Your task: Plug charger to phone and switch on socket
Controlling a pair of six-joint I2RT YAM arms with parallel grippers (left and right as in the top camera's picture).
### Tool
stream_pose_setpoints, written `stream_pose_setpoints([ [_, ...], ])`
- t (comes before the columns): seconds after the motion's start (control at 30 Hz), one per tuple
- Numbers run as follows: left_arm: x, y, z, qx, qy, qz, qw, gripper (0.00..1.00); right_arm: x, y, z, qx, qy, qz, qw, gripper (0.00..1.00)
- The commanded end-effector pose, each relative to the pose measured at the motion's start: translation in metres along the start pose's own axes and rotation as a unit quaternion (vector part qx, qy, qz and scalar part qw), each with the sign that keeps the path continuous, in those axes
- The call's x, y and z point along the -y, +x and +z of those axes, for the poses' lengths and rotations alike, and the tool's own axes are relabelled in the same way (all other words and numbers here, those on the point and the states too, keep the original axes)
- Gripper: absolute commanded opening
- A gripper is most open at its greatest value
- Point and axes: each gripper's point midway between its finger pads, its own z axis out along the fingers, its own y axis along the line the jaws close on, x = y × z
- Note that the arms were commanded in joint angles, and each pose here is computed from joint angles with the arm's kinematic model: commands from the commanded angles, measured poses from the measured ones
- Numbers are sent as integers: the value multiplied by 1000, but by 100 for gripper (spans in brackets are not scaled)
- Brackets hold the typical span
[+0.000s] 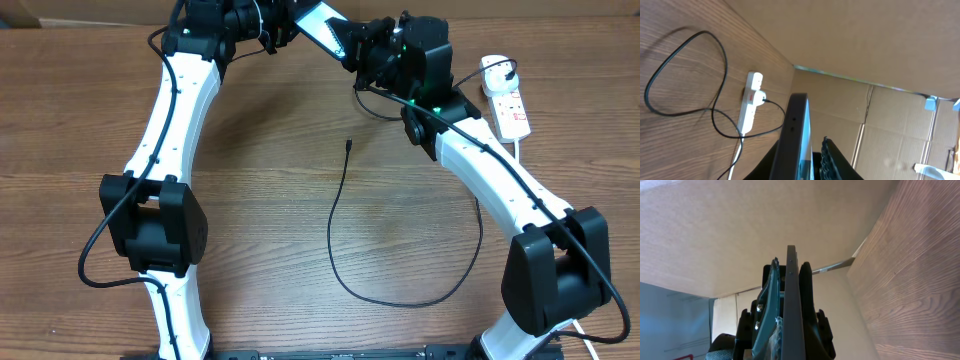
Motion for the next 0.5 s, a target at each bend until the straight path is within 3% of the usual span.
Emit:
stream_pose_setpoints([
  [0.0, 23, 7, 1, 2, 24, 22, 999, 16, -29, 50, -11, -87, -19, -18, 996, 4],
  [0.17, 23, 7, 1, 2, 24, 13, 1000, 5, -29, 50, -11, -88, -19, -18, 996, 4],
  [0.47, 24, 9, 1, -4, 25, 2, 1000, 4, -29, 50, -11, -88, -19, -18, 996, 4],
])
